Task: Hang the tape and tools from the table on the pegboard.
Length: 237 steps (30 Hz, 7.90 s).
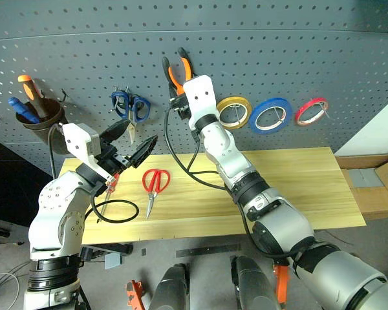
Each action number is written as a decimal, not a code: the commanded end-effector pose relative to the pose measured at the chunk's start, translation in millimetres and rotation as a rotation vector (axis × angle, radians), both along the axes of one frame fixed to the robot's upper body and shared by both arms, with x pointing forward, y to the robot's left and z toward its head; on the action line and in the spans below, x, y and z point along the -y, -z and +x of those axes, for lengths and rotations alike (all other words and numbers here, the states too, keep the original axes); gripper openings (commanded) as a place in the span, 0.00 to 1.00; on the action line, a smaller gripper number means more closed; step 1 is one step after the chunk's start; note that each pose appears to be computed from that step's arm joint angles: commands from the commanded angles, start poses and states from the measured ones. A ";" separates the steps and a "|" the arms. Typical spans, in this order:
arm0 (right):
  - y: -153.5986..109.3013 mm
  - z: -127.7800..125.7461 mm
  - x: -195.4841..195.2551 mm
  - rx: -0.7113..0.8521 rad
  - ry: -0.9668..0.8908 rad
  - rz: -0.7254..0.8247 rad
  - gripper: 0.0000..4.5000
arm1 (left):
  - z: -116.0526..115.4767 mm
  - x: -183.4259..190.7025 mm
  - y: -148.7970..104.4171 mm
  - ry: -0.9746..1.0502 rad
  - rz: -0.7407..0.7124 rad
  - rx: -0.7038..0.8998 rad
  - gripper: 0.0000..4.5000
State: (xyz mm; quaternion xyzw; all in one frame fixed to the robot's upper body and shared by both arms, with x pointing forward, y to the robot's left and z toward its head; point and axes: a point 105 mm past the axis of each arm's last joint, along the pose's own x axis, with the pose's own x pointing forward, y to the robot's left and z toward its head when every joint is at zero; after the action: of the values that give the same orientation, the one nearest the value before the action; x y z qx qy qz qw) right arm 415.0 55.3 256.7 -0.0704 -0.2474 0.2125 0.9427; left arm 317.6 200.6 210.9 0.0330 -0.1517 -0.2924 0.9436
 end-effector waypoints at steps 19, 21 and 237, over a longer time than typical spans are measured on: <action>-77.0 -102.0 13.6 0.096 -0.352 0.356 1.00 | 0.8 -0.5 12.2 -0.066 -0.009 -0.024 0.99; -67.0 -107.7 21.2 0.046 -0.423 0.302 1.00 | 2.2 -1.8 27.4 -0.090 -0.005 -0.101 0.99; -19.5 -135.6 32.5 0.025 -0.671 -0.486 1.00 | -5.9 -110.5 -169.0 -0.645 -0.130 0.524 0.18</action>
State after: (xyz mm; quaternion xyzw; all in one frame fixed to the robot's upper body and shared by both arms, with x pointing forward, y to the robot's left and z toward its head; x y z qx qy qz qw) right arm 281.8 25.1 259.8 -0.2045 -0.1748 0.5711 0.7755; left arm 327.5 301.1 353.5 0.0843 -0.3418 0.0297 0.9355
